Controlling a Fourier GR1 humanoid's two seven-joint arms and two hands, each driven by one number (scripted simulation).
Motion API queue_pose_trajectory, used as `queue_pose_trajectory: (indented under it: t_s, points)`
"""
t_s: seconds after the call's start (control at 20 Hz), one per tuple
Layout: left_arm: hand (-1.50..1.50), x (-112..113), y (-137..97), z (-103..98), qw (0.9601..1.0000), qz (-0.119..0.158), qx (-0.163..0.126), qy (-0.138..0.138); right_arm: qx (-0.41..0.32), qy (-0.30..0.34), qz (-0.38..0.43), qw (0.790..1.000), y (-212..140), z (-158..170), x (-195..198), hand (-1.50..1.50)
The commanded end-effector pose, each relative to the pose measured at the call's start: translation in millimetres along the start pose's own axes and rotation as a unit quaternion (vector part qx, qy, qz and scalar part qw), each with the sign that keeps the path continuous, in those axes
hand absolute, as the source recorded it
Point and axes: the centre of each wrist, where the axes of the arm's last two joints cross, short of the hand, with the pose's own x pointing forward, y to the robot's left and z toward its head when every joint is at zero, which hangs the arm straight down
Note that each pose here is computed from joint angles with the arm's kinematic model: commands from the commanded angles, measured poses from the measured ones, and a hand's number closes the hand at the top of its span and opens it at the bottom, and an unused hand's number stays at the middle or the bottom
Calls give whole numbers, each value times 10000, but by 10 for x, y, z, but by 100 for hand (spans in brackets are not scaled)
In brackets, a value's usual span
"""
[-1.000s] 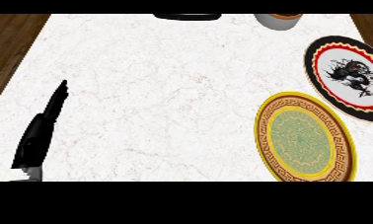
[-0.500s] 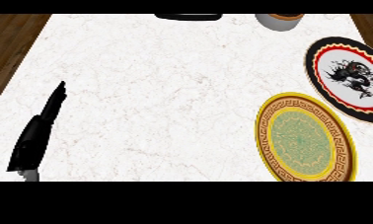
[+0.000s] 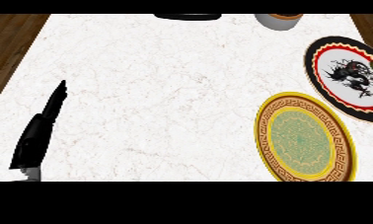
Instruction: Pick the lemon from the plate and place it in the plate
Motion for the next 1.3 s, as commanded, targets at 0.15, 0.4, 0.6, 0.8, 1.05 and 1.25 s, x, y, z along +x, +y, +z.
queue_pose_trajectory:
  t_s: [0.15, 0.4, 0.6, 0.8, 1.05, 1.25]
  points:
    - [0, 4, 33, 12, 9999, -106, 46, -18, 108, 830, -927, 9922, 318, -136, 27, -150]
    - [0, 47, -18, 11, 10000, -19, 0, -6, 114, 903, -884, 9919, 600, -154, 19, -150]
    - [0, 50, 79, 4, 10000, -6, -28, -16, -566, 567, -1643, 9831, 360, -174, 49, -150]
    - [0, 54, -36, -2, 10000, -18, -8, -58, -1447, 746, -2264, 9603, 128, -128, 42, -150]
    - [0, -45, 65, 93, 10000, 27, -54, -55, -2123, 1036, -2634, 9353, -90, 331, -215, -150]
    - [0, 6, 8, -17, 10000, -5, -35, -43, -2293, 702, -3424, 9084, -328, 605, -307, -150]
